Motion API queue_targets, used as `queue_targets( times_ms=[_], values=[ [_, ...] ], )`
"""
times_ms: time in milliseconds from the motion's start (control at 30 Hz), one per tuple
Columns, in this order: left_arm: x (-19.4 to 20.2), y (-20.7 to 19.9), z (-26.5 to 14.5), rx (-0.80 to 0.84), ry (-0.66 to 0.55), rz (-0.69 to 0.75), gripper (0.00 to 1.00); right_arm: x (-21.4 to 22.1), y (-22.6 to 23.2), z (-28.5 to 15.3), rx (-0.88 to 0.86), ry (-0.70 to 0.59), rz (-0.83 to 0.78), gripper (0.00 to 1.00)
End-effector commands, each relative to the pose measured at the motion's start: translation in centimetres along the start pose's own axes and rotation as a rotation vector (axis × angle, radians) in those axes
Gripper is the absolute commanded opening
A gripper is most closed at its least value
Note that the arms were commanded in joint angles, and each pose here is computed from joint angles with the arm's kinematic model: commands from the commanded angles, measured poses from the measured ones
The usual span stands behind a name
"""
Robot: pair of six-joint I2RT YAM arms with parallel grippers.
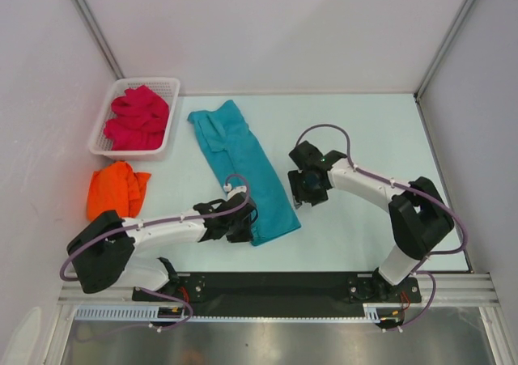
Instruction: Fold and stack the t-shirts
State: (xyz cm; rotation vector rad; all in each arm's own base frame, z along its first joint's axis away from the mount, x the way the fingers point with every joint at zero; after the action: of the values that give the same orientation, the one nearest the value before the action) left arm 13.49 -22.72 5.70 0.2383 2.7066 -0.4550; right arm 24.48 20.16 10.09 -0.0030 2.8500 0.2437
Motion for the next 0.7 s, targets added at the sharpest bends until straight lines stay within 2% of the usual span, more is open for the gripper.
queue_targets(
  times_ms=[0, 500, 667],
  values=[
    [-0.1, 0.8, -0.8, -0.052, -0.032, -0.015, 0.0, 1.3, 2.7, 1.2, -0.053, 0.01, 0.013, 0.57],
    [-0.4, 1.5, -1.3, -0.091, -0.055, -0.012, 0.0, 4.8, 3.8, 3.3, -0.057, 0.077, -0.008, 0.55],
    [-0.3, 1.7, -1.4, -0.097, -0.054, -0.011, 0.0, 5.8, 3.9, 3.8, -0.058, 0.091, -0.009, 0.43]
  ],
)
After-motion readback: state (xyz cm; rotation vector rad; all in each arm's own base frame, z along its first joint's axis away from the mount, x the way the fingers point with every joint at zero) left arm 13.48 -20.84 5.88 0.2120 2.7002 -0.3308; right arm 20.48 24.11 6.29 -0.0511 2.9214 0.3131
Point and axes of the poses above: each gripper's point midway between its finger pads, its own z axis out along the fingers, its own y axis along the line the jaws close on, x = y × z, the point moved 4 cm from there along -z, back along the fingers, and after that the axes turned 11 degrees about z, right-handed, at the moved point
